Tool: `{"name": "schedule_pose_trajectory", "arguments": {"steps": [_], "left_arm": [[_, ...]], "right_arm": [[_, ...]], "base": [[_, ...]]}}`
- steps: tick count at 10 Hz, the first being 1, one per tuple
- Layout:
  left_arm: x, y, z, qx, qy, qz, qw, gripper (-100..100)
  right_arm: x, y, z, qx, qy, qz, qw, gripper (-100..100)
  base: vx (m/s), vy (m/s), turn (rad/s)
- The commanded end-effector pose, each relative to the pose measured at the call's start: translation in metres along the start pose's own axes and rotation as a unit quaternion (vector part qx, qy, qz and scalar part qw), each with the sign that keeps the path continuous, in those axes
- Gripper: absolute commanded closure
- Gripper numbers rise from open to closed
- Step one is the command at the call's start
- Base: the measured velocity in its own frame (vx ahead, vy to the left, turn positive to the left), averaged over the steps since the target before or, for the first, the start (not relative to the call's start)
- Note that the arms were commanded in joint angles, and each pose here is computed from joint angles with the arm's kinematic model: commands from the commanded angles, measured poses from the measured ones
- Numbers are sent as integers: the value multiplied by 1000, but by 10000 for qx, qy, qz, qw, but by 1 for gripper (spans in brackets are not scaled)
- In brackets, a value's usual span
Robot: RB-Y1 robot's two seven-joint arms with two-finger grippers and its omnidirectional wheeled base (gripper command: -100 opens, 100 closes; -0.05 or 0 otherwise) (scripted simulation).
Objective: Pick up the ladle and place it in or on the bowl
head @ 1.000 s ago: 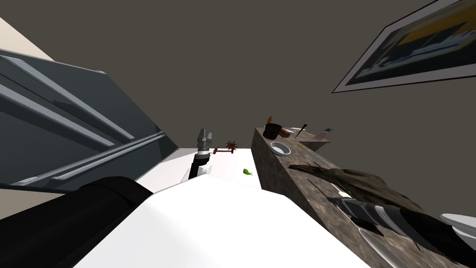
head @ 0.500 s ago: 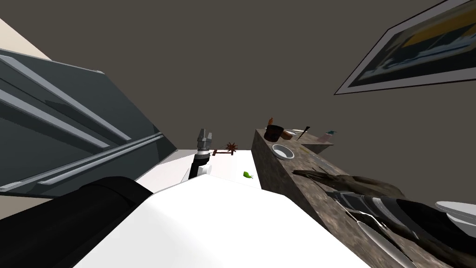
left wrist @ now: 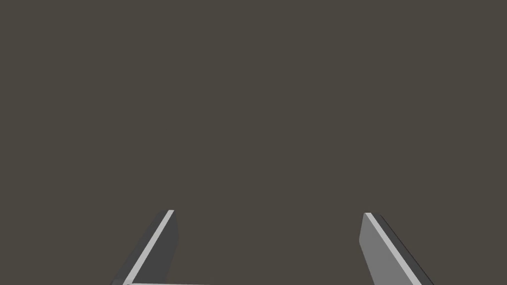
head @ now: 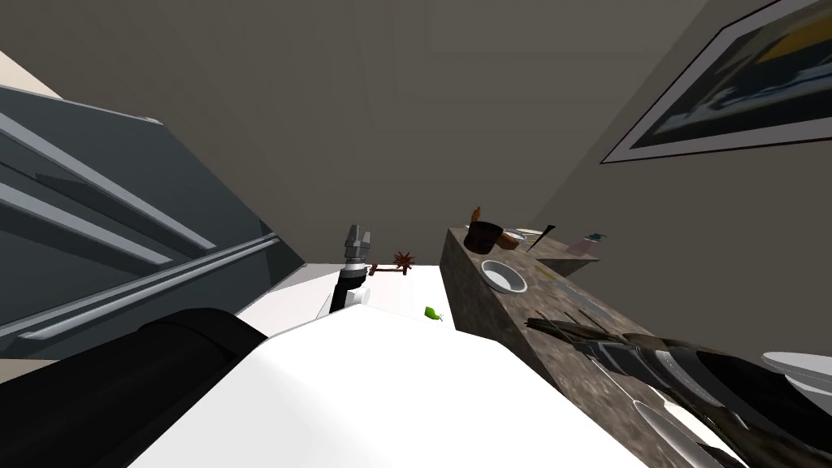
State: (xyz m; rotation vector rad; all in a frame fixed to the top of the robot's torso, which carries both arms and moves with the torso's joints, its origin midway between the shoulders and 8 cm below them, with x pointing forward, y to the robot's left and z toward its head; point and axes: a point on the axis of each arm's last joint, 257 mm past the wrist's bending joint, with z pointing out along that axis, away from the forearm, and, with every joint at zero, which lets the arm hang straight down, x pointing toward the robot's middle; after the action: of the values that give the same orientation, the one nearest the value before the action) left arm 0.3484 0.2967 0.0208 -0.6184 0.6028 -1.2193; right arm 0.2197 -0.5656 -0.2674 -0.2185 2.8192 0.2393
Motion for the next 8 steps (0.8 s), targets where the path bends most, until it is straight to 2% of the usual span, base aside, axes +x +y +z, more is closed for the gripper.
{"name": "schedule_pose_trajectory", "arguments": {"steps": [1, 4, 6, 8], "left_arm": [[0, 0, 0, 0, 0, 0, 10000, 0], [0, 0, 0, 0, 0, 0, 10000, 0], [0, 0, 0, 1, 0, 0, 10000, 0], [0, 0, 0, 0, 0, 0, 10000, 0]], "right_arm": [[-7, 3, -5, -23, 20, 48, 10000, 100], [-32, 7, -19, 2, 12, 6, 10000, 100], [-36, 8, -21, 7, 15, 4, 10000, 100], [-52, 14, -31, 8, 29, 30, 10000, 100]], "base": [[171, 12, 5], [161, 29, 13], [88, 16, 4], [77, 16, -44]]}}
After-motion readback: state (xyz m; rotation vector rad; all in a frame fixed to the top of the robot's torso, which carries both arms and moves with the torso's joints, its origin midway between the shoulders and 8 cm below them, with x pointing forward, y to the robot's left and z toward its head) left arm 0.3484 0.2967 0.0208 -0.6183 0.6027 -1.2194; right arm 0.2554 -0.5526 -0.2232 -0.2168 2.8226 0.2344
